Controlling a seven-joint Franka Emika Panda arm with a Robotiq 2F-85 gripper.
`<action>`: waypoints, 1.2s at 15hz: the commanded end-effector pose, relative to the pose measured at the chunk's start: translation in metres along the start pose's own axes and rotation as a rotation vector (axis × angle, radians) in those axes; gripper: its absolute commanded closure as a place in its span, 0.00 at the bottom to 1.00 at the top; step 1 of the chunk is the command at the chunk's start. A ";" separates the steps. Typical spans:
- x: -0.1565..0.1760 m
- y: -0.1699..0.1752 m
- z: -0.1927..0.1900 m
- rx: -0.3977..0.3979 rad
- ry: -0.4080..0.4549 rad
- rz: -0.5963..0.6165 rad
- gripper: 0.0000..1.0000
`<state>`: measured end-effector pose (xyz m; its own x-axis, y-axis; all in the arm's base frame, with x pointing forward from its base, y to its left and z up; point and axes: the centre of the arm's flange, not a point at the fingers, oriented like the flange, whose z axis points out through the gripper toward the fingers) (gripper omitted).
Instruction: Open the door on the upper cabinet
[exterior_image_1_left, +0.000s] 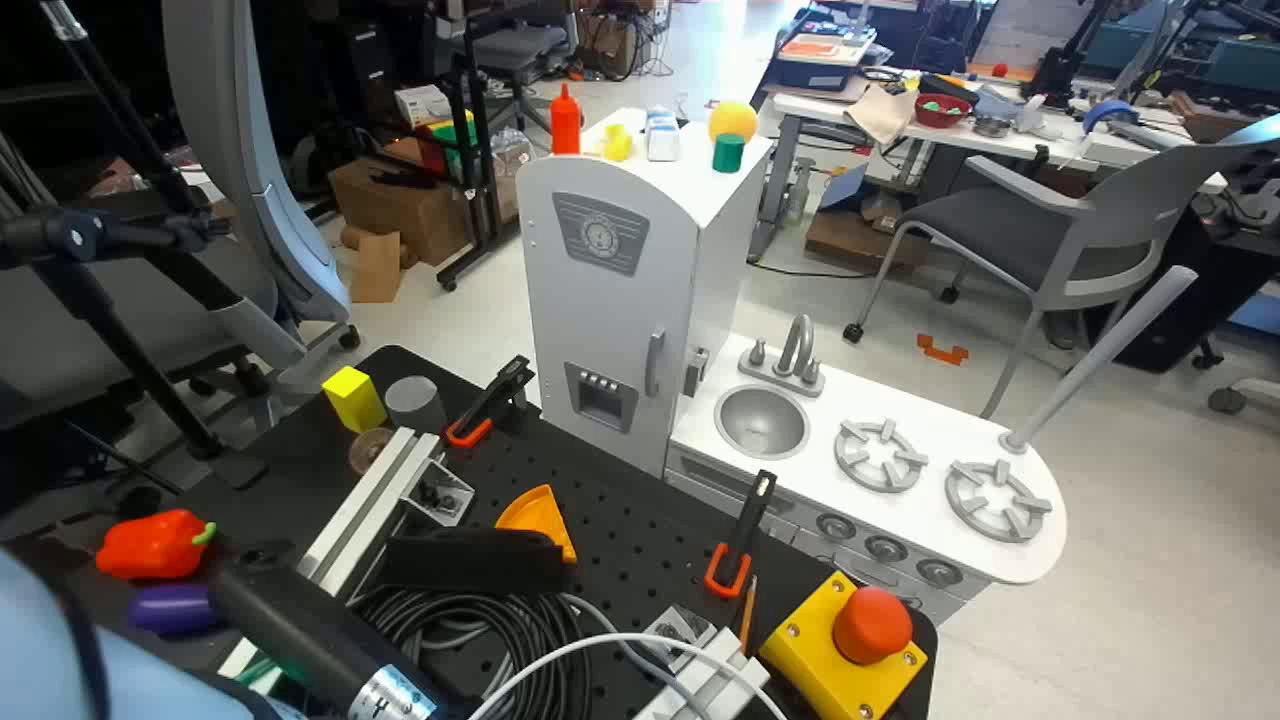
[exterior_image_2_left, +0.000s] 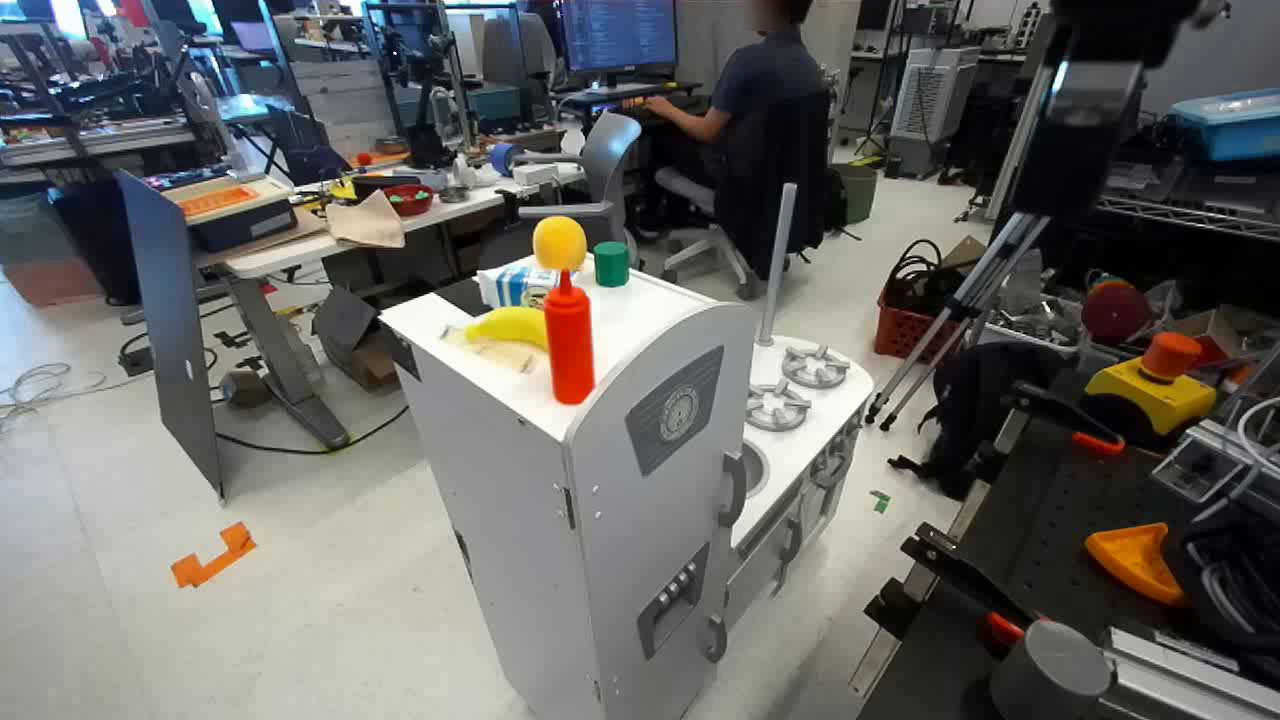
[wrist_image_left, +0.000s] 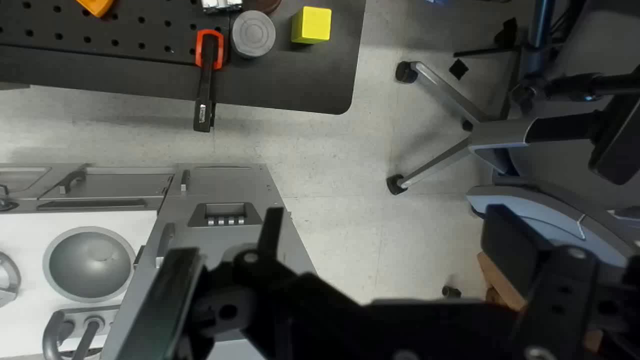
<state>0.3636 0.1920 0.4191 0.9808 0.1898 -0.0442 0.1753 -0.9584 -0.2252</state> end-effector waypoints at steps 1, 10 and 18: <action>0.000 0.000 0.000 0.000 0.000 0.000 0.00; 0.029 0.027 0.002 0.016 0.025 0.035 0.00; 0.161 0.122 0.025 0.174 0.156 0.180 0.00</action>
<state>0.4730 0.1198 0.3822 0.9985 0.0130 0.0523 0.0290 -0.9479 -0.3172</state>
